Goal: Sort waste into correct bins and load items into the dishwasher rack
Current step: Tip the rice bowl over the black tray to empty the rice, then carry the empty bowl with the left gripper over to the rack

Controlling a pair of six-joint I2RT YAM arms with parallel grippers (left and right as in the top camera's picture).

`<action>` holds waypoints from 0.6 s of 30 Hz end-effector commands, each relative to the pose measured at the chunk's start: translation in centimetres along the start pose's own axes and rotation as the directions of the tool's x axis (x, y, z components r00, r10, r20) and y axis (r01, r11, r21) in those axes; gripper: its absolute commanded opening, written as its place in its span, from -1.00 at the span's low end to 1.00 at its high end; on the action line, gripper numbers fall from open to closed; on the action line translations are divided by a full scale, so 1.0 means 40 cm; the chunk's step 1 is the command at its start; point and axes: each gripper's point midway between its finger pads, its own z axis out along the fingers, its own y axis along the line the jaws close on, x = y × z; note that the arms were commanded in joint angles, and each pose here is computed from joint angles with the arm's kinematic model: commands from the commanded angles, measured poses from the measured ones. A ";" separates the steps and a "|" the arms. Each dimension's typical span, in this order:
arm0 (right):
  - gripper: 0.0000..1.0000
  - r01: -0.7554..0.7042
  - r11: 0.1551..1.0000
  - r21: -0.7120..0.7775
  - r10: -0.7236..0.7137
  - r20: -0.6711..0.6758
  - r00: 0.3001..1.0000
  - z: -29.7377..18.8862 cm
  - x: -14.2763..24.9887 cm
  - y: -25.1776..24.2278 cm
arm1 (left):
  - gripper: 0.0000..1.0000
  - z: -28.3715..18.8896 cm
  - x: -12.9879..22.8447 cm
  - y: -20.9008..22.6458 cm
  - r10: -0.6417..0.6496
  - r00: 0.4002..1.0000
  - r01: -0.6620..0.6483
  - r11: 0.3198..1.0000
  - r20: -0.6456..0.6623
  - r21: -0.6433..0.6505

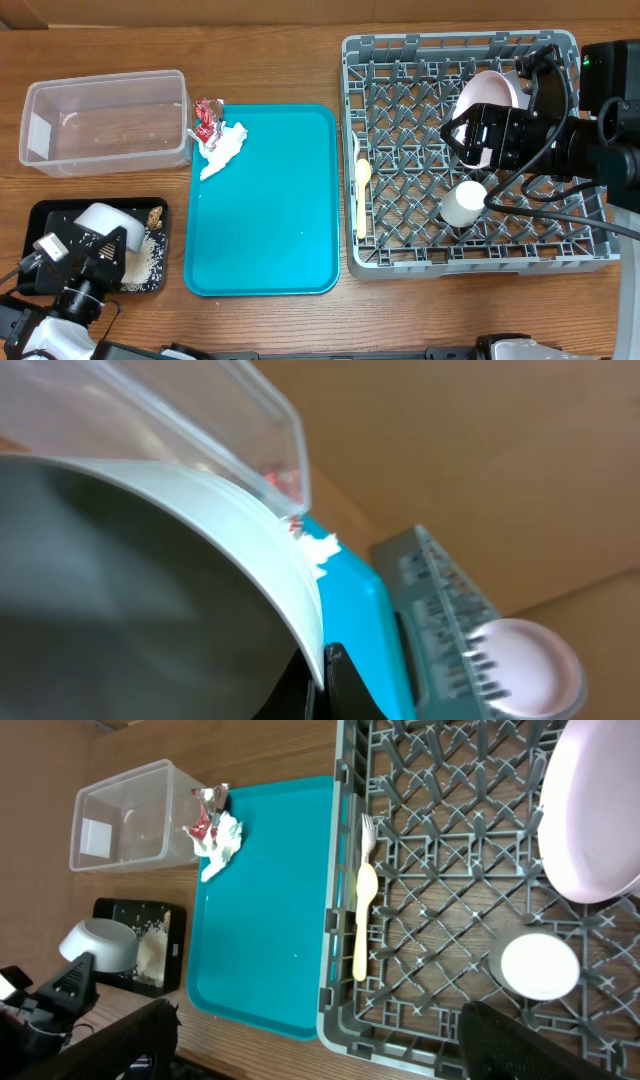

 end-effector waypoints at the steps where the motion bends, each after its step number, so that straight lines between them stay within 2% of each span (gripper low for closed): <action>1: 0.82 0.016 0.999 -0.034 -0.016 0.008 1.000 -0.008 0.000 0.020 | -0.92 0.002 -0.027 -0.090 0.031 0.999 -0.035 0.992 0.029 0.125; 7: 0.80 0.022 0.998 -0.051 -0.022 0.016 1.000 -0.015 0.002 0.029 | -0.92 0.013 -0.040 -0.201 0.239 0.968 -0.237 0.971 -0.074 0.035; 12: 0.79 0.035 0.998 -0.056 -0.033 0.043 0.999 -0.019 -0.012 0.034 | -0.92 0.026 -0.062 -0.345 0.457 0.872 -0.466 0.885 -0.174 -0.008; 14: 0.80 0.035 0.998 -0.060 -0.031 0.061 0.998 -0.019 -0.024 0.037 | -0.92 0.035 -0.052 -0.420 0.524 0.827 -0.530 0.848 -0.205 0.032; 18: 0.80 0.013 0.998 -0.063 -0.006 0.105 0.994 -0.023 -0.052 0.039 | -0.92 0.062 -0.003 -0.554 0.630 0.744 -0.592 0.776 -0.225 0.215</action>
